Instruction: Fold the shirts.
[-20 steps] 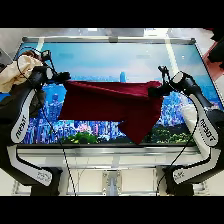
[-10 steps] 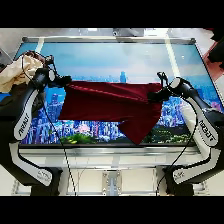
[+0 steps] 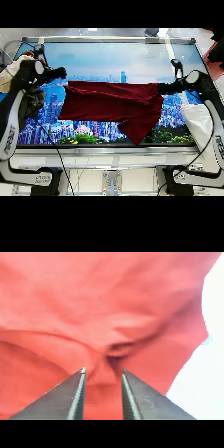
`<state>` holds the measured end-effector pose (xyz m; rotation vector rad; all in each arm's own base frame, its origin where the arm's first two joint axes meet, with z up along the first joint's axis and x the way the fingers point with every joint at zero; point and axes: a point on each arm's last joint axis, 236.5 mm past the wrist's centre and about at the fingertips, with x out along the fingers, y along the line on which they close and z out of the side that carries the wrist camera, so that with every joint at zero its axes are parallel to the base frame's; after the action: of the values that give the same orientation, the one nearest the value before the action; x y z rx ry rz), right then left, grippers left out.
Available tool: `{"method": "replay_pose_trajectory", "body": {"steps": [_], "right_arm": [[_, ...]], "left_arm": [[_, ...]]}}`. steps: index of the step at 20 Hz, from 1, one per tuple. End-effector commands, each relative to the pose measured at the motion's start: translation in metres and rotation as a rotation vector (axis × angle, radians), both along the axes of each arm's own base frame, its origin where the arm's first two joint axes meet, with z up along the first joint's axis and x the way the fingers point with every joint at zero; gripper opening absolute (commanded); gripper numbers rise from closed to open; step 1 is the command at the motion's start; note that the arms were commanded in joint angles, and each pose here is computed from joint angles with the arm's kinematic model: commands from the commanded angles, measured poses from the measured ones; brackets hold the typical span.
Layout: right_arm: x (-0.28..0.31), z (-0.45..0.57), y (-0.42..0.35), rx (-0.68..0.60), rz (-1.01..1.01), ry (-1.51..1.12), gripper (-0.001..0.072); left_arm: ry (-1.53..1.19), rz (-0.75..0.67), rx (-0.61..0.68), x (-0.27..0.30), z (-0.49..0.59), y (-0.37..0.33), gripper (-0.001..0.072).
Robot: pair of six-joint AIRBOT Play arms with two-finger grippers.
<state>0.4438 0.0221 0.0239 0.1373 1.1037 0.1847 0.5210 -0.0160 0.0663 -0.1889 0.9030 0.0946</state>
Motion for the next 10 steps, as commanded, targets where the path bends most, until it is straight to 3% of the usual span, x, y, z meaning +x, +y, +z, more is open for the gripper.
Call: {"method": "replay_pose_trajectory", "body": {"steps": [1, 7, 10], "right_arm": [[-0.039, 0.046, -0.035, -0.021, -0.095, -0.024, 0.0350], [-0.171, -0.078, 0.033, 0.313, -0.135, 0.439, 0.0354], [-0.205, -0.114, 0.054, 0.364, -0.172, 0.526, 0.0359]], "left_arm": [[-0.119, 0.012, 0.114, -0.037, 0.079, 0.025, 0.0598], [-0.030, 0.043, 0.111, -0.115, 0.036, 0.032, 0.0598], [-0.007, 0.049, 0.075, -0.122, 0.027, 0.026, 0.0598]]}}
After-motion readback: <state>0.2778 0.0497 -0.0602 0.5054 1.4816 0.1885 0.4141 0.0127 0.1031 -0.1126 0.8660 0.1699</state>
